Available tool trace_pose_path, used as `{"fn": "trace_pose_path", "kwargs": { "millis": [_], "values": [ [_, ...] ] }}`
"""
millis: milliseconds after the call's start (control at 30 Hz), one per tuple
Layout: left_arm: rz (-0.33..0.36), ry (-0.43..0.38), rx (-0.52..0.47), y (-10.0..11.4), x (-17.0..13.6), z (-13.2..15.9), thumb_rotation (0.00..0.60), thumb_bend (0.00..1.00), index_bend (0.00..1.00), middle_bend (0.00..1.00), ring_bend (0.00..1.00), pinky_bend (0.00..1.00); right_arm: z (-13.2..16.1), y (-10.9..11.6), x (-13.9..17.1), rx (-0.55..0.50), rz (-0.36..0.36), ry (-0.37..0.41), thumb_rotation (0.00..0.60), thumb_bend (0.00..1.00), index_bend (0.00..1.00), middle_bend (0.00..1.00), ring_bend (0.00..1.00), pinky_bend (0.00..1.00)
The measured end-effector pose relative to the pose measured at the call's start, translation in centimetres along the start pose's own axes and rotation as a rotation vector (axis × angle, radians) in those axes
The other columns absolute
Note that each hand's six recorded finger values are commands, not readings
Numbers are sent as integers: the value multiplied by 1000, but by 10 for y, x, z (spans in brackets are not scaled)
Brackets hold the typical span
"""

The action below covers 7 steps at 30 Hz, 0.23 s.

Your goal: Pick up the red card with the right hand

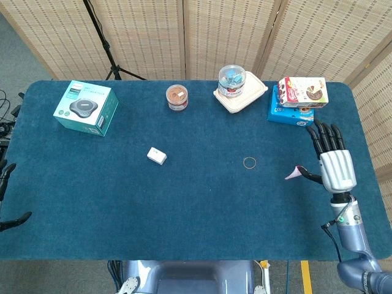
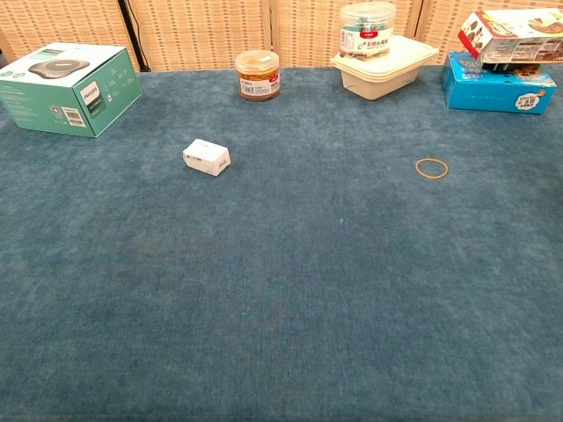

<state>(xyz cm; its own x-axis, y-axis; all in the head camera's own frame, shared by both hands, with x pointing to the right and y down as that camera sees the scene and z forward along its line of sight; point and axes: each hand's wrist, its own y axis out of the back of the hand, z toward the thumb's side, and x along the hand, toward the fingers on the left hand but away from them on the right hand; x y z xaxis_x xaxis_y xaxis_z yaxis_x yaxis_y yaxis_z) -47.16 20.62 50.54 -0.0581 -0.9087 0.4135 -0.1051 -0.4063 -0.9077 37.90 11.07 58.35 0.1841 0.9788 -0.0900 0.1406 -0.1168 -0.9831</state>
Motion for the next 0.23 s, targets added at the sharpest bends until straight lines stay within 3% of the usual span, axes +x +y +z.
{"fn": "trace_pose_path", "kwargs": {
  "millis": [133, 233],
  "values": [
    [-17, 11, 6, -6, -2, -3, 600, 0, 0, 0, 0, 0, -10, 9, 26, -7, -39, -14, 600, 0, 0, 0, 0, 0],
    [-14, 7, 27, -8, -2, -3, 600, 0, 0, 0, 0, 0, -17, 10, 48, 23, -31, -12, 600, 0, 0, 0, 0, 0]
  ]
}}
